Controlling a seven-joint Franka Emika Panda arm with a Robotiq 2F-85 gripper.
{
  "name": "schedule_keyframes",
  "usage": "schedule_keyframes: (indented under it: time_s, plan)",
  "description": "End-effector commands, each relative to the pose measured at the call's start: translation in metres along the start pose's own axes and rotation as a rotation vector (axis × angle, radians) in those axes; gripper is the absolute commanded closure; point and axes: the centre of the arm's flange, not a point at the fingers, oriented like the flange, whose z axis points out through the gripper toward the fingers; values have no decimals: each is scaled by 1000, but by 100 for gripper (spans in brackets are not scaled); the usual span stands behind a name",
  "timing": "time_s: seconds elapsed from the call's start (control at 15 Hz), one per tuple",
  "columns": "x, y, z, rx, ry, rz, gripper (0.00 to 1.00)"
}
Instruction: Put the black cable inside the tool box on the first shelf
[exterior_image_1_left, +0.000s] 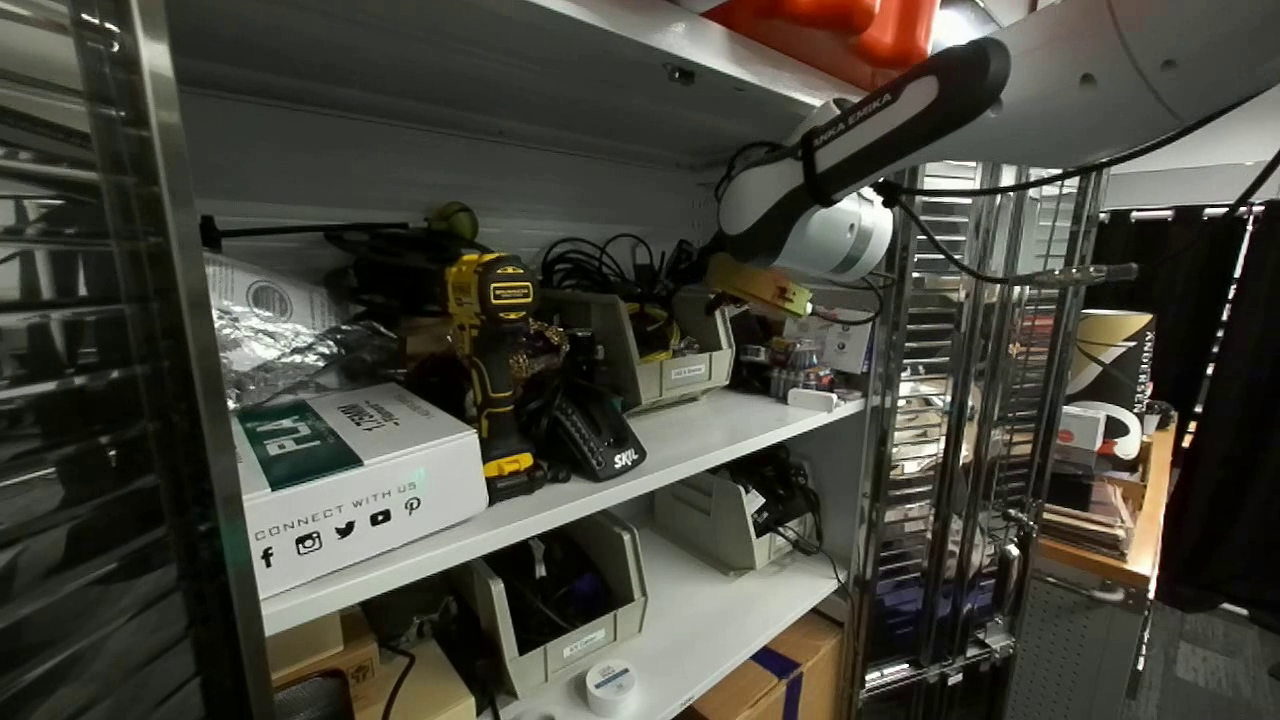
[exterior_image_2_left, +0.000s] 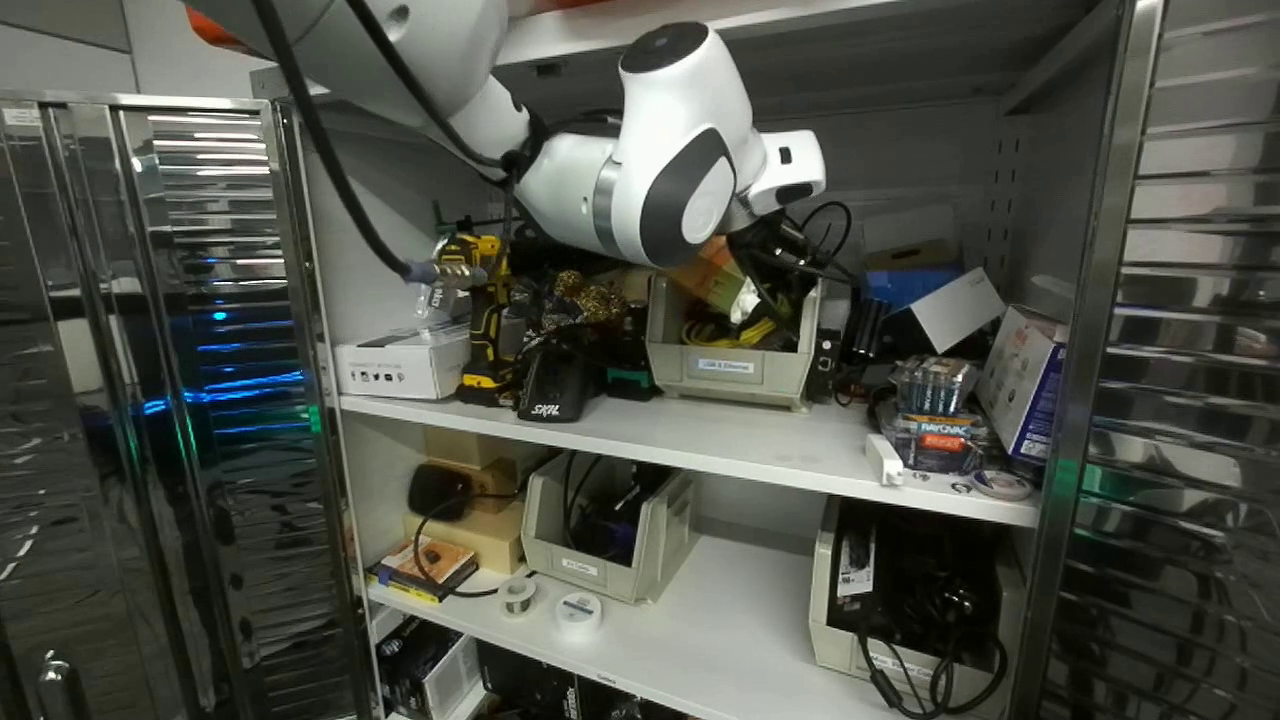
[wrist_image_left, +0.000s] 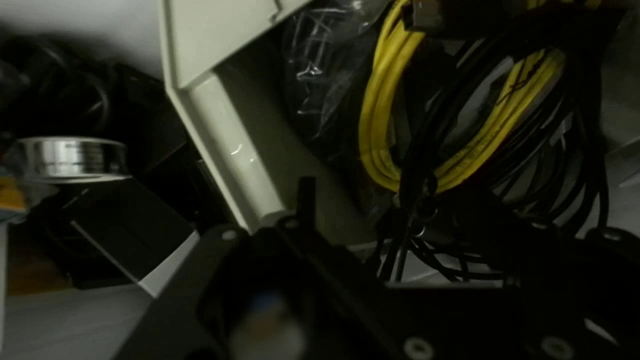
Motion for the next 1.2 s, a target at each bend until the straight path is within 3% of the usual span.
schedule_keyframes:
  time_s: [0.0, 0.2, 0.53, 0.87, 1.13]
  plan:
    - [-10, 10, -77, -39, -79, -60, 0]
    - [-21, 15, -121, 11, -233, -88, 0]
    - [-55, 19, -175, 121, -566, -120, 0]
    - [-98, 39, -228, 41, -927, -183, 0]
    - [-128, 52, -269, 5, -1160, -236, 0]
